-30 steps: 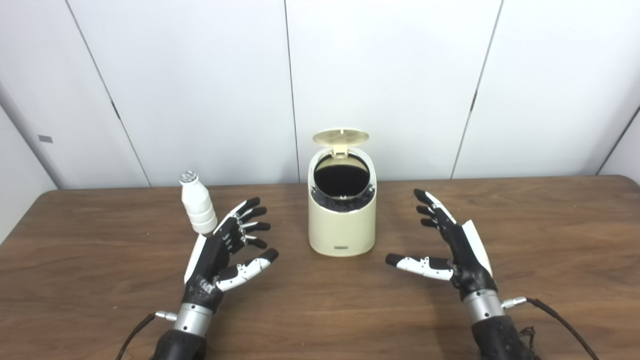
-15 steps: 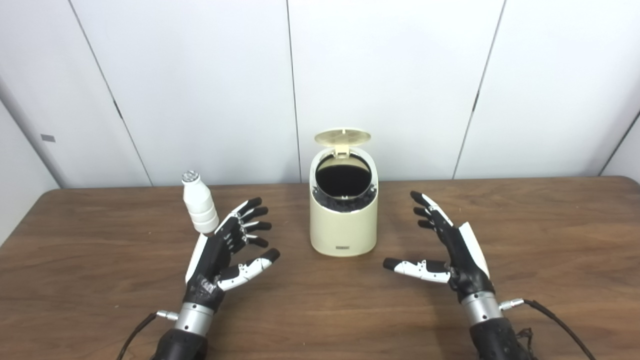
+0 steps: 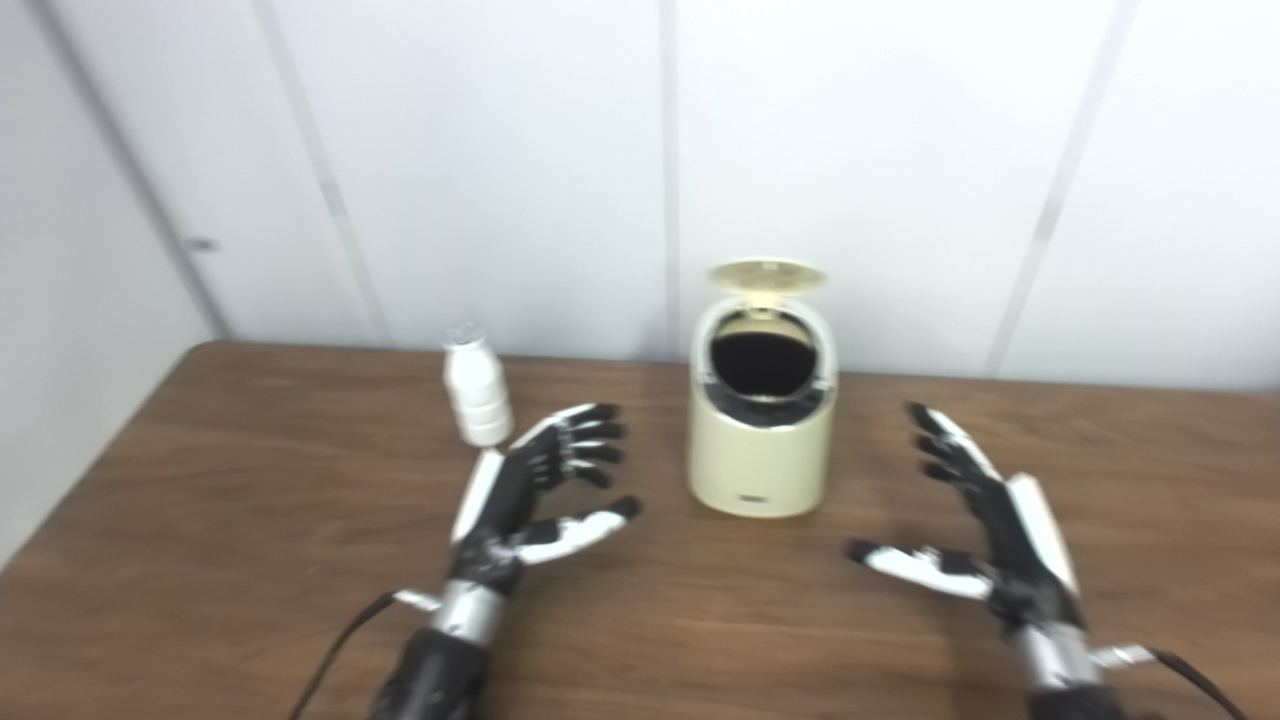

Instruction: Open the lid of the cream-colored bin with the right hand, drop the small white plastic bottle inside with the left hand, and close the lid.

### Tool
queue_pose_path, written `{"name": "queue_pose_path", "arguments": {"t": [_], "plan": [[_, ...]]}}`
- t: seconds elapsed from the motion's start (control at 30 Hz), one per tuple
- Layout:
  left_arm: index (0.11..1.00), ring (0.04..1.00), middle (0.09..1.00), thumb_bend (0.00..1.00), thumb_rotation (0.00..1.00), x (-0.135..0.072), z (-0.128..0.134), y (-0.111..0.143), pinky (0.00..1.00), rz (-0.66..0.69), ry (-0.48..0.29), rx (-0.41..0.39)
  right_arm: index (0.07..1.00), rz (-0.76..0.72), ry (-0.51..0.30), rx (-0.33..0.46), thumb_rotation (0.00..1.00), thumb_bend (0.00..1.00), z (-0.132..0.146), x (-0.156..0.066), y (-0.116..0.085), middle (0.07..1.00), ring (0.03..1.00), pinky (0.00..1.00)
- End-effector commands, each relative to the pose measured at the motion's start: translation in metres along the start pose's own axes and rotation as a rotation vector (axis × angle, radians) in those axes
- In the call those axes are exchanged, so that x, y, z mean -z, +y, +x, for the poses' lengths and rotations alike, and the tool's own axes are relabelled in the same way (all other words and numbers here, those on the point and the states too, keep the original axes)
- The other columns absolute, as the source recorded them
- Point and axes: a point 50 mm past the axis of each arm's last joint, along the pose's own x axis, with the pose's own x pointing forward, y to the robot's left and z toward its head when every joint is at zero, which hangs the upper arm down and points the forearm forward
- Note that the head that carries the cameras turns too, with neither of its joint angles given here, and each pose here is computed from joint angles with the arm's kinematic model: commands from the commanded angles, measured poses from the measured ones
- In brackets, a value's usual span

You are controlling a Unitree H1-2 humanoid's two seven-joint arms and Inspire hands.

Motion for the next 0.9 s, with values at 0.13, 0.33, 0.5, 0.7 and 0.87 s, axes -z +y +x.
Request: {"name": "queue_pose_path", "arguments": {"t": [0.13,0.33,0.5,0.7,0.87], "plan": [[0.776,0.657,0.740,0.67,0.14,-0.003,0.003,-0.019,0.52,-0.052,-0.021,-0.041,0.928,0.021,-0.086,0.024,0.13,0.78,0.008,-0.014,-0.018,0.930,0.884,0.79],[0.751,0.655,0.723,0.67,0.05,-0.003,0.005,-0.025,0.57,-0.019,-0.025,-0.057,0.936,0.042,-0.085,0.021,0.04,0.75,0.008,-0.017,-0.023,0.936,0.891,0.79],[0.657,0.624,0.659,0.66,0.05,-0.007,0.007,-0.023,0.53,-0.065,-0.037,-0.073,0.926,0.049,-0.091,0.018,0.01,0.75,0.007,-0.020,-0.026,0.933,0.882,0.77],[0.637,0.574,0.630,0.63,0.05,-0.016,0.010,-0.016,0.48,-0.009,-0.063,-0.096,0.924,0.052,-0.095,0.015,0.00,0.75,0.007,-0.025,-0.031,0.935,0.888,0.78],[0.644,0.567,0.627,0.65,0.06,-0.023,0.011,-0.004,0.51,0.088,-0.058,-0.134,0.927,0.048,-0.107,0.009,0.00,0.75,0.008,-0.030,-0.036,0.936,0.887,0.80]]}}
